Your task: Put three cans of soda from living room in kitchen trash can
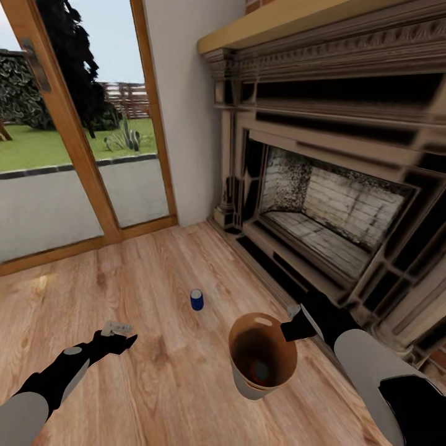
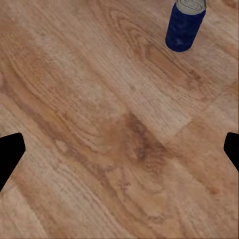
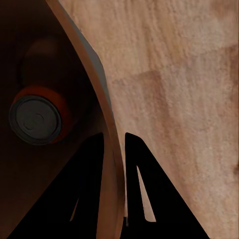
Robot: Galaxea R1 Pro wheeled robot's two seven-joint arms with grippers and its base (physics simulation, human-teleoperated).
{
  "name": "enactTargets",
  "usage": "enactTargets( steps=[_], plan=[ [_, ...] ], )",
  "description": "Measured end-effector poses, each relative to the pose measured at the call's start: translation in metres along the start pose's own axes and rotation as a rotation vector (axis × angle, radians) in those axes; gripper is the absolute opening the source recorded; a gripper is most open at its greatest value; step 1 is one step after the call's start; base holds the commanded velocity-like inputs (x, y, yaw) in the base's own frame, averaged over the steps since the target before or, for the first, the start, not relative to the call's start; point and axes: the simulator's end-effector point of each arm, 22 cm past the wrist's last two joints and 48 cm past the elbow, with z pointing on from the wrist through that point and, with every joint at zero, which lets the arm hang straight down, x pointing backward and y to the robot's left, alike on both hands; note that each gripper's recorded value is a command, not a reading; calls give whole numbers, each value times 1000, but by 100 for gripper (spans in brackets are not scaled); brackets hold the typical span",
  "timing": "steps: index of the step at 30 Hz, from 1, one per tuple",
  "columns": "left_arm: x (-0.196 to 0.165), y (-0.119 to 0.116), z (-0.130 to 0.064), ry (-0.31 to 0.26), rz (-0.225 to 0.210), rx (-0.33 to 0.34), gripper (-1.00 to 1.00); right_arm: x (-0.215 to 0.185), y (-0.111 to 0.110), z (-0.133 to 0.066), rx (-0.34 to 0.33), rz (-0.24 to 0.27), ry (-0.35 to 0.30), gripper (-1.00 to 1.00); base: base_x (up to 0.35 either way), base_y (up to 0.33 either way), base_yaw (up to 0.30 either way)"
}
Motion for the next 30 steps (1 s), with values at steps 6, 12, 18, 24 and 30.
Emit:
enactTargets(
  steps=[6, 12, 18, 24, 30],
  plan=[
    [0, 0, 0, 2, -1, 0, 100, 0, 2, 0, -12, 8, -2, -100, 276, 213, -65],
    [1, 0, 0, 5, -1, 0, 100, -1, 0, 0, -1, 2, -2, -100, 278, 206, -218],
    [1, 0, 0, 4, -1, 0, 100, -1, 2, -1, -10, 8, -4, -100, 295, 154, -244],
    [-1, 0, -1, 0, 0, -1, 100, -2, -1, -3, 3, 1, -7, -100, 319, 28, -241],
    [-4, 0, -2, -8, 3, -1, 100, -2, -1, -5, 0, 5, -10, -100, 283, -126, -91]
  ],
)
